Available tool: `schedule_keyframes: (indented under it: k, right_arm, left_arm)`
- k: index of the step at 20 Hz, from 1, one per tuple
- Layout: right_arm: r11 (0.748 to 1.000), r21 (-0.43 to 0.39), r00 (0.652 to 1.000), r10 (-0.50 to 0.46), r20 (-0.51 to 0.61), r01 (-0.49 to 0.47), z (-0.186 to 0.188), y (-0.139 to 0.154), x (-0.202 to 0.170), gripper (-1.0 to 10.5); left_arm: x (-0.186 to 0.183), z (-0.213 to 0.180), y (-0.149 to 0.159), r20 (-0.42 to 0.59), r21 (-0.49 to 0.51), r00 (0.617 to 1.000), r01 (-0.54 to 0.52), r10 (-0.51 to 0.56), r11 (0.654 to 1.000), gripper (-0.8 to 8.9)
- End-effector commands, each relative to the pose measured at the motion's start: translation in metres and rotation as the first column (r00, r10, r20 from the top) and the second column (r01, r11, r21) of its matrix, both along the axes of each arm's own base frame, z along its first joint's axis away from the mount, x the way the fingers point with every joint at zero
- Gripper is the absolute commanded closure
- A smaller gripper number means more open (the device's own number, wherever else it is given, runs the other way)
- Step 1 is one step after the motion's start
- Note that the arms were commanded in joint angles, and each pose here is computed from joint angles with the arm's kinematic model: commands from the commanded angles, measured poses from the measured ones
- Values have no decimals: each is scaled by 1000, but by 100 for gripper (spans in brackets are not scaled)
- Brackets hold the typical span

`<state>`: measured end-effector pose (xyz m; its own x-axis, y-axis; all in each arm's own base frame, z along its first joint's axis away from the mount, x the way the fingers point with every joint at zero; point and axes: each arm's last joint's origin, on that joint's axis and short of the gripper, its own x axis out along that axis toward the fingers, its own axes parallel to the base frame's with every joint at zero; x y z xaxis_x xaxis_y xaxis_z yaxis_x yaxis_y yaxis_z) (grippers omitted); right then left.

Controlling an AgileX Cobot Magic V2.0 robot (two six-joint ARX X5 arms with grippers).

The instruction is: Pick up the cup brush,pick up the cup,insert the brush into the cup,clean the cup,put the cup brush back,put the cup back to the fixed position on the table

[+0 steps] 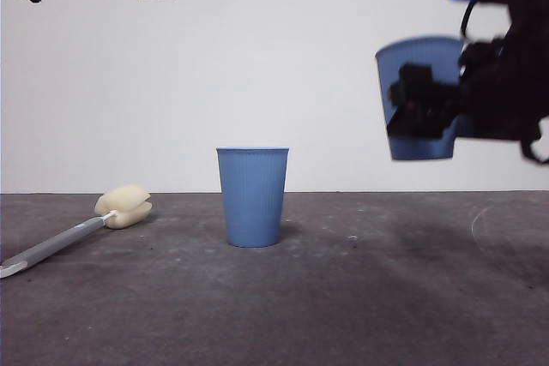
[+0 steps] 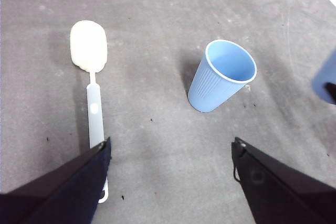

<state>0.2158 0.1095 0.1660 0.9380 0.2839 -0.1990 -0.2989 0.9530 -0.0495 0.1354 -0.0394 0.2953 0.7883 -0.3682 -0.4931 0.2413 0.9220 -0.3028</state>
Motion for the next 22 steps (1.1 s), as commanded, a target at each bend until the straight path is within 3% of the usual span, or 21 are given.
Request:
schedule_keyframes:
  k: [1, 9, 19, 22]
  right_arm:
    - [1000, 5, 1000, -8, -24, 9, -20, -1, 14, 963]
    - [998, 0, 998, 55, -41, -55, -48, 14, 58, 963]
    - [992, -61, 986, 103, -133, -112, -80, 17, 63, 963]
    - [991, -69, 978, 101, -180, -115, -84, 17, 61, 866]
  left_arm:
    - [0, -2, 0, 5, 25, 1000, 17, -18, 1000, 428]
    - [0, -3, 0, 7, 52, 999, 32, -33, 998, 428]
    - [0, -3, 0, 10, 61, 999, 37, -38, 997, 428]
    - [0, -4, 0, 8, 64, 999, 39, -39, 997, 428]
